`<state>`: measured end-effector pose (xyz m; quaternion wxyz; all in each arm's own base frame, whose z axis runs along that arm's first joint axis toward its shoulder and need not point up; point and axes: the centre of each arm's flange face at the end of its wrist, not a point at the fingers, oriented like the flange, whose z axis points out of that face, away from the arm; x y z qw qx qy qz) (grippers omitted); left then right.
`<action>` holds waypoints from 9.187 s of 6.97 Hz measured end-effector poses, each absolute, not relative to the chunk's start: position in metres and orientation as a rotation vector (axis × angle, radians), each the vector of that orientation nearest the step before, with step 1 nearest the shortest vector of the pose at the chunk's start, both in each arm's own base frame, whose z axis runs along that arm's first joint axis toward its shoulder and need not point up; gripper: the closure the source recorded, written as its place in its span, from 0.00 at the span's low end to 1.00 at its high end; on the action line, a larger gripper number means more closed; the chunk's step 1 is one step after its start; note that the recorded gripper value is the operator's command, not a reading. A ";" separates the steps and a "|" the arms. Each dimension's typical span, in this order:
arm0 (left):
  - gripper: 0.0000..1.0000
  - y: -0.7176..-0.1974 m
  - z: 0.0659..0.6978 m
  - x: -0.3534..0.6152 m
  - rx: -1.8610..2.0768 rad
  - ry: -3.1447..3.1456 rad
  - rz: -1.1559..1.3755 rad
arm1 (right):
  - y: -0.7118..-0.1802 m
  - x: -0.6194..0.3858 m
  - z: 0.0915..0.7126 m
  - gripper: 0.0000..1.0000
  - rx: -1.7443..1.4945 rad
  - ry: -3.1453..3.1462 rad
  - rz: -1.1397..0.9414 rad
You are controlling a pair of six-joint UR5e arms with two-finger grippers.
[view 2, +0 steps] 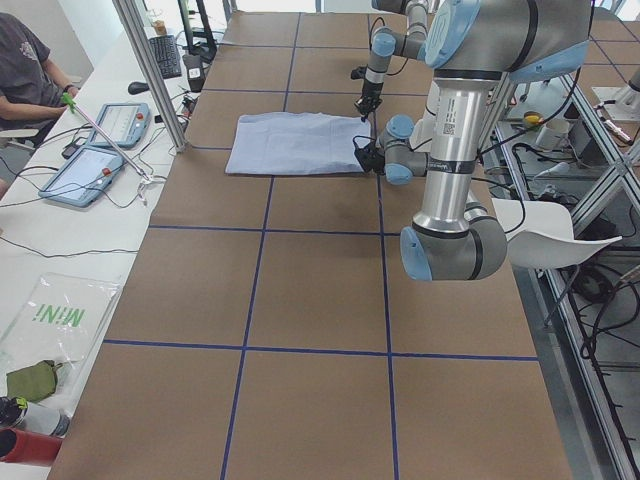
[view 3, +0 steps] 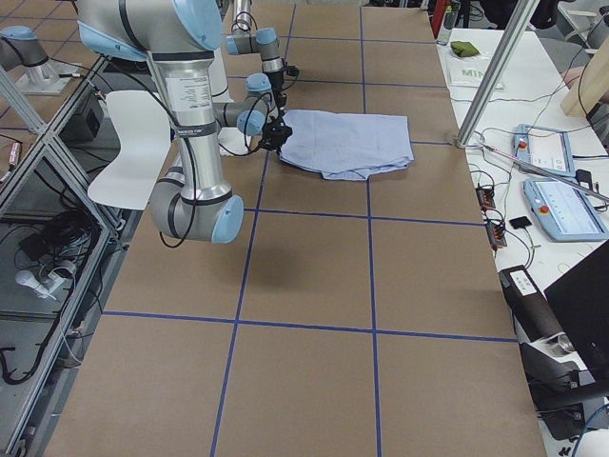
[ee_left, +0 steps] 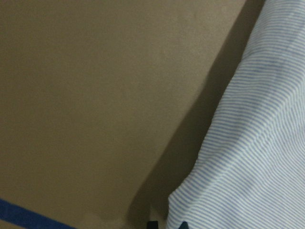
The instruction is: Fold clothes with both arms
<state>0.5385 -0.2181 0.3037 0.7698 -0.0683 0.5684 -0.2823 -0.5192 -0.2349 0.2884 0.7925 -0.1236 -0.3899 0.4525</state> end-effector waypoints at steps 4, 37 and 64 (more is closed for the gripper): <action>1.00 -0.205 0.257 0.493 -0.197 1.271 -0.646 | -0.207 -0.489 0.271 1.00 -0.313 -0.878 0.958; 0.01 -0.558 0.551 -0.019 0.401 0.734 0.320 | -0.560 -0.027 0.620 0.00 0.054 -0.771 0.011; 0.00 -0.523 0.556 -0.027 0.315 0.835 0.234 | -0.511 0.016 0.563 0.00 0.030 -0.781 -0.074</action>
